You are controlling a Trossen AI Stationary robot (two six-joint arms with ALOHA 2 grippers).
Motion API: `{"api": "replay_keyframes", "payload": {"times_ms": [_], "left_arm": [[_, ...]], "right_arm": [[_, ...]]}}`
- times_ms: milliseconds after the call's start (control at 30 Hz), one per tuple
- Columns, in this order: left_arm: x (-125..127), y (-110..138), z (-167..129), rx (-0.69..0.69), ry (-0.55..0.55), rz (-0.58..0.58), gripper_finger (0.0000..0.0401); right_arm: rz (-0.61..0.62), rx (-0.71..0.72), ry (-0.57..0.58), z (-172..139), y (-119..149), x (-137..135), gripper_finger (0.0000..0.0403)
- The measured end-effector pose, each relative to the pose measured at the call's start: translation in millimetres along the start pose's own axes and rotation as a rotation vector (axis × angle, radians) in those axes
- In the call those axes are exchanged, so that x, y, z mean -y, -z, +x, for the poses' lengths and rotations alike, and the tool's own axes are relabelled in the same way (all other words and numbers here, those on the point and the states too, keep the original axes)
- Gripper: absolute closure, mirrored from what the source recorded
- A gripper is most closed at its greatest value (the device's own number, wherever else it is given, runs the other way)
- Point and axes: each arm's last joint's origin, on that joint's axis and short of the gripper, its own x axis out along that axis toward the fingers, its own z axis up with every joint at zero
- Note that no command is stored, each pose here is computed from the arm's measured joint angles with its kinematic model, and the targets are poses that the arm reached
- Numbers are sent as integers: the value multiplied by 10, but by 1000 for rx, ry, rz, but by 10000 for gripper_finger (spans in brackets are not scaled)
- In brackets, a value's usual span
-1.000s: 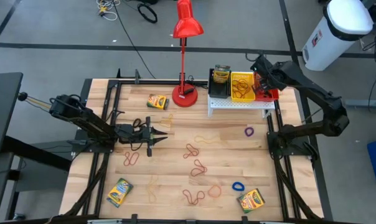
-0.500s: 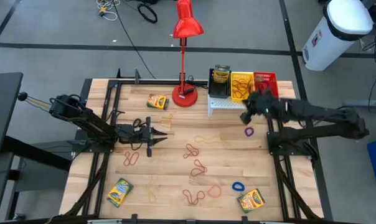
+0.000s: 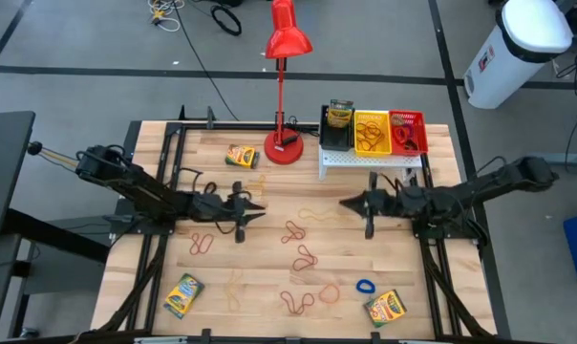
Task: Pick & Place Office Desk Supplies
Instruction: Put the bottom yellow rubber band into the yellow bin
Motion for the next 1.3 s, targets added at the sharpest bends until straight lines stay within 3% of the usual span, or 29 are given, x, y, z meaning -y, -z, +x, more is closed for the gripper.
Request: {"api": "replay_keyframes", "payload": {"times_ms": [167,333,600,767,933,1133,1300], "left_arm": [[277,-193,66,-74,80,101,368],[590,-330,19,-329,124,82,394],[880,-539,-284,-650,71,-68,327],[914,-476,-483,-832,-6,-188,294],[936,-375,-630,-998,-43,-311,291],[1021,-327,-732,-1012,-33,-329,291],[1213,-438,-659,-863,154,-376,291]], "right_arm": [[-36,31,-45,-50,159,-126,398],[-8,49,-82,-74,224,-213,385],[-17,32,-6,-54,262,-248,383],[-17,28,-8,-54,267,-249,382],[-18,27,-11,-54,268,-250,382],[-19,25,-10,-54,270,-249,381],[-19,26,-10,-54,269,-249,381]]}}
